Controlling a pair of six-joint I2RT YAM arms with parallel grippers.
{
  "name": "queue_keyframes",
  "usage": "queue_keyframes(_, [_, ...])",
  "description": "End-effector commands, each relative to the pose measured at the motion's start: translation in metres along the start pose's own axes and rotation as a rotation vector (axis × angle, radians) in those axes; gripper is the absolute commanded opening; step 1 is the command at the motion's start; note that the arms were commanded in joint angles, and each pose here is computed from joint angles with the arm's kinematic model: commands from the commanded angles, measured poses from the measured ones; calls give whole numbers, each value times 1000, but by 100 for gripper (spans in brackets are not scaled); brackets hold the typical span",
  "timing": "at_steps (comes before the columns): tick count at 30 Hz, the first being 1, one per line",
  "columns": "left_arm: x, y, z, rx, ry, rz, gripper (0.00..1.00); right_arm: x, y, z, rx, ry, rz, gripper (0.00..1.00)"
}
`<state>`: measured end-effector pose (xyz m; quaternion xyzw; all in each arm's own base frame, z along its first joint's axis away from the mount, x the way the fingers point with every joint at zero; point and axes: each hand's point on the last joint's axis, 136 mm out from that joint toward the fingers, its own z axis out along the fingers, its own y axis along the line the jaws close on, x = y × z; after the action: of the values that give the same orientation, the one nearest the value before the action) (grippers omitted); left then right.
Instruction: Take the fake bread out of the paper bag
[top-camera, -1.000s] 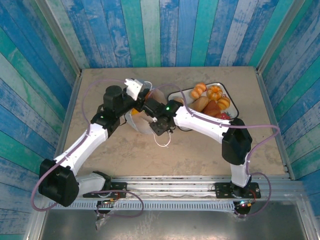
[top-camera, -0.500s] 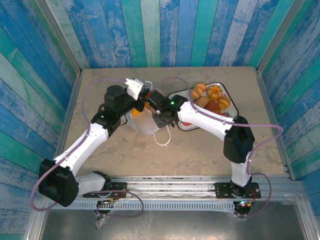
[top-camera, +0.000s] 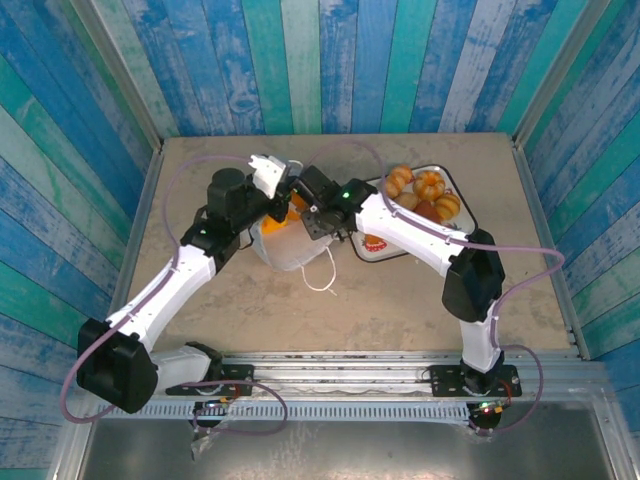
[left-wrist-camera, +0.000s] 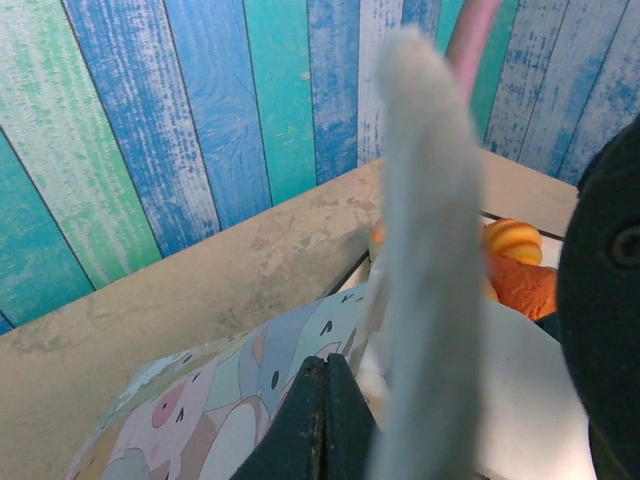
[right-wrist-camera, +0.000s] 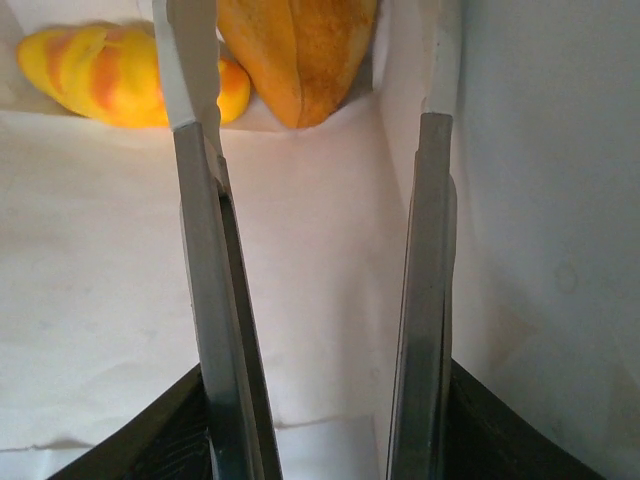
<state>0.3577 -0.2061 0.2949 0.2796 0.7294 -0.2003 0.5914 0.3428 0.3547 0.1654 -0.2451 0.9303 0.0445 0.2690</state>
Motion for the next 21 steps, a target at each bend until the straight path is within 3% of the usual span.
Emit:
queue_keyframes(1, [-4,-24,3,114,2,12,4,-30,6,3,-1,-92,-25,53])
queue_keyframes(21, [-7,-28,6,142,1,18,4,-19,-5,29,24,-6,-114,57])
